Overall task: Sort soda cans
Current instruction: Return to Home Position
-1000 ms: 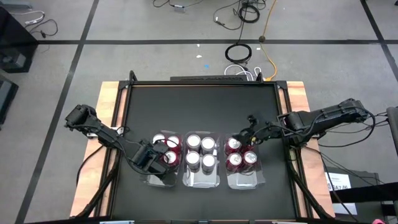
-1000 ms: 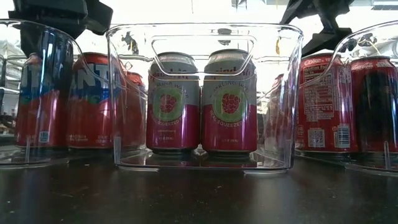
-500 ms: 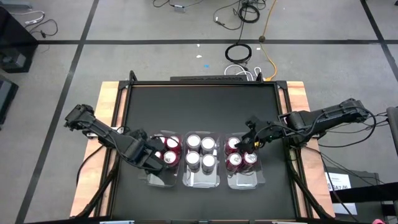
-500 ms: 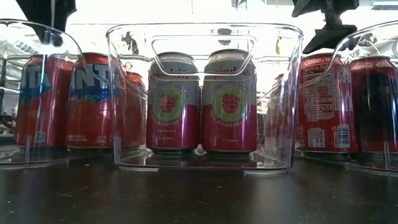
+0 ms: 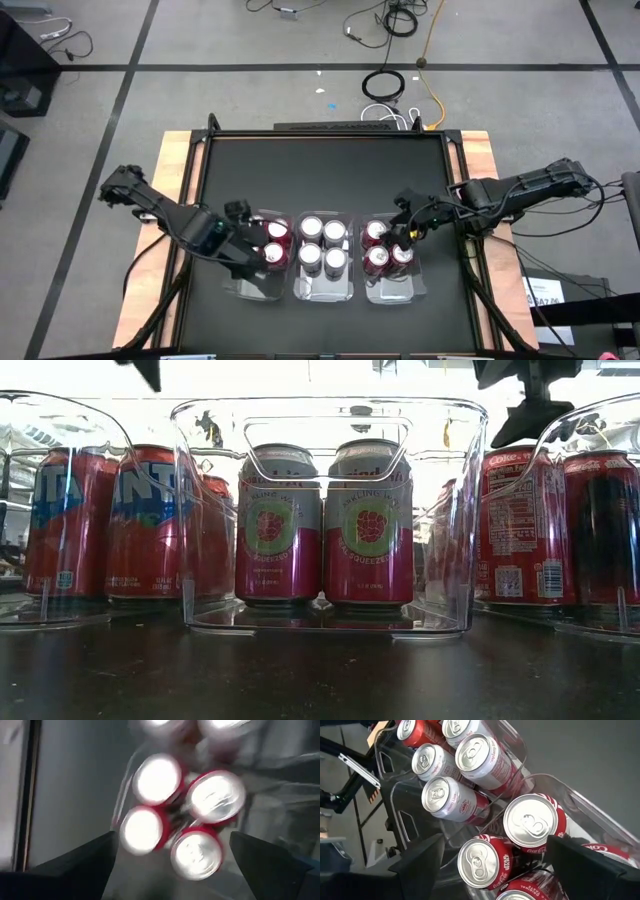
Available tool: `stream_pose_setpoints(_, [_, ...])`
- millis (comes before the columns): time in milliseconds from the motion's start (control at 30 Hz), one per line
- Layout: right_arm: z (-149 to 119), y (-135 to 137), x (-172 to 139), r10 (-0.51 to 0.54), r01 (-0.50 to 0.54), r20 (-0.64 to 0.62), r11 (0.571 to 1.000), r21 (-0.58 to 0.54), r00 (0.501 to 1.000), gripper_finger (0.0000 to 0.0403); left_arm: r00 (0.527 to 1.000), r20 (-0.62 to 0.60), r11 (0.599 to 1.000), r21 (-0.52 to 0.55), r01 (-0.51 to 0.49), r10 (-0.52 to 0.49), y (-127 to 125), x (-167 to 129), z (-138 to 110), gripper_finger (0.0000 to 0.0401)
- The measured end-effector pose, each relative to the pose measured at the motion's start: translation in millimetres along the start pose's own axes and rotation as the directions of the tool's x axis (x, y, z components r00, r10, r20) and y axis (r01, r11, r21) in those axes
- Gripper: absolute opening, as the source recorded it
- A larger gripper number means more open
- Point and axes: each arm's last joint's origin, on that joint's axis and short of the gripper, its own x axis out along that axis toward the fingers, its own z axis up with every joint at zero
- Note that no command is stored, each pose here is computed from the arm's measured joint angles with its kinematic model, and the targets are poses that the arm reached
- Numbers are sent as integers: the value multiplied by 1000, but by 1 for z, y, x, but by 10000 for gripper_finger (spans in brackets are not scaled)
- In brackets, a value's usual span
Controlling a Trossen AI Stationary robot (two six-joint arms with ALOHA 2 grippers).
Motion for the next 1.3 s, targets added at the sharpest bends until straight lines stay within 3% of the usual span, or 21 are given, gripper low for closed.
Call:
stream_pose_setpoints(100, [0, 0, 0, 0, 0, -1, 999, -47, 1000, 343, 982, 165, 988, 137, 74, -96, 1, -11, 4, 390])
stream_pose_setpoints(200, [0, 0, 0, 0, -1, -1, 996, -85, 1000, 343, 929, 323, 965, 241, 103, -179, 9, -18, 3, 390])
stream_pose_setpoints(400, [0, 0, 0, 0, 0, 0, 993, -120, 1000, 343, 812, 512, 955, 236, 181, -280, 43, 2, -28, 390])
stream_pose_setpoints(500, [0, 0, 0, 1, -1, 1, 989, -146, 1000, 343, 723, 613, 947, 229, 224, -319, 64, 19, -45, 390])
stream_pose_setpoints(600, [0, 0, 0, 1, 0, 2, 987, -160, 1000, 343, 624, 712, 945, 204, 256, -323, 88, 32, -63, 390])
stream_pose_setpoints(700, [0, 0, 0, 0, 0, 3, 987, -160, 1000, 343, 566, 758, 938, 180, 297, -324, 102, 50, -85, 390])
stream_pose_setpoints(833, [0, 0, 0, 0, 1, 3, 987, -160, 1000, 343, 488, 822, 928, 120, 354, -293, 107, 76, -114, 390])
stream_pose_setpoints(967, [0, 0, 0, 0, 1, 3, 988, -157, 1000, 343, 353, 917, 934, 50, 353, -183, 105, 102, -133, 390])
stream_pose_setpoints(1300, [0, 0, 0, -1, 1, 2, 988, -153, 1000, 343, 226, 965, 930, 45, 366, -136, 98, 143, -165, 390])
